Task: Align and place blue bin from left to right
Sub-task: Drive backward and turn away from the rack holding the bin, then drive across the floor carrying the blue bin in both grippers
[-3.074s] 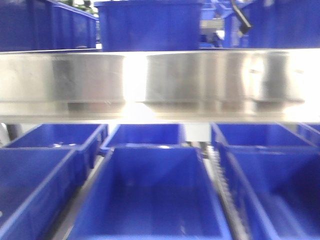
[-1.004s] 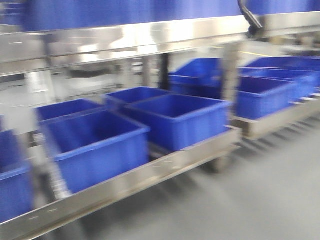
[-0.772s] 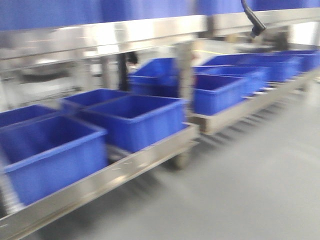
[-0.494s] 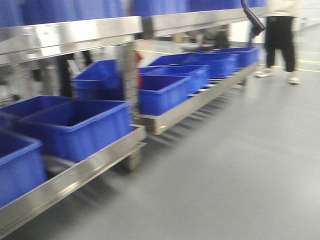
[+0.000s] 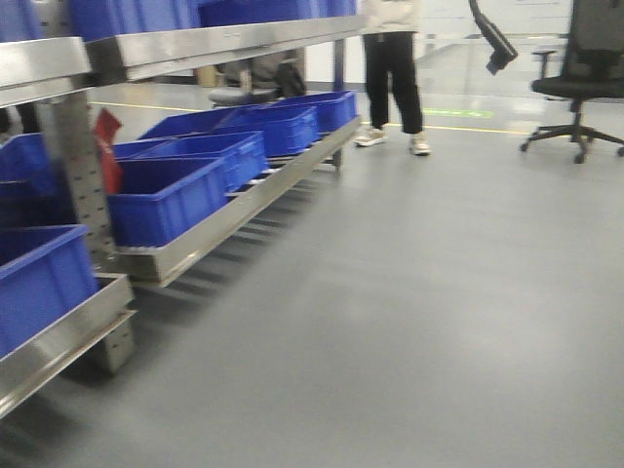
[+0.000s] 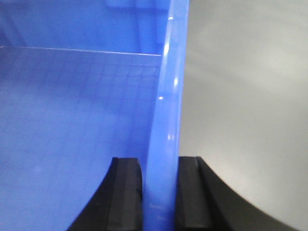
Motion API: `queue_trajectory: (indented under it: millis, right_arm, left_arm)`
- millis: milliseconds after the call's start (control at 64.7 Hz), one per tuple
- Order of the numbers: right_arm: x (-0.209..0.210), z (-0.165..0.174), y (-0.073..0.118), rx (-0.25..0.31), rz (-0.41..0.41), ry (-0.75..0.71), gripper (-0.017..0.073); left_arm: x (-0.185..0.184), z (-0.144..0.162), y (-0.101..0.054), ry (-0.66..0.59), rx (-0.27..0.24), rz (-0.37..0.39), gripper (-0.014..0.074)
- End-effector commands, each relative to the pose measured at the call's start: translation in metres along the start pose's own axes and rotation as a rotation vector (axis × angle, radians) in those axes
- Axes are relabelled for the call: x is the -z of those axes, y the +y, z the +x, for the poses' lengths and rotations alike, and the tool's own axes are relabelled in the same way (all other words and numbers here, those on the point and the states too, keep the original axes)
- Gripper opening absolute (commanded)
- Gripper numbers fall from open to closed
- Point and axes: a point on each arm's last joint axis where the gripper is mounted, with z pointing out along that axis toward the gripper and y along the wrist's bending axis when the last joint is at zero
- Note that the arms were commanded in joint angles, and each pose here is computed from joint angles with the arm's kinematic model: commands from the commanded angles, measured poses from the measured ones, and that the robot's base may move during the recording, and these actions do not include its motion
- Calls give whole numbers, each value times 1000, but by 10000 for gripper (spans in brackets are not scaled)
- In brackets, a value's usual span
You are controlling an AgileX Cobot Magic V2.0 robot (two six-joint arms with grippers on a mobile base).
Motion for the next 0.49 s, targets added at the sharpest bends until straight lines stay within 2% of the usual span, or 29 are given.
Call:
queue_trajectory:
  millis: [0,479]
  right_arm:
    - [19,-19,0,39,-29,-193,-70]
    - [19,-19,0,39,-29,-193,-70]
  left_arm:
    - [17,-13,-5,-136,-11,40,-17]
    - [17,-13,-5,-136,-11,40,-17]
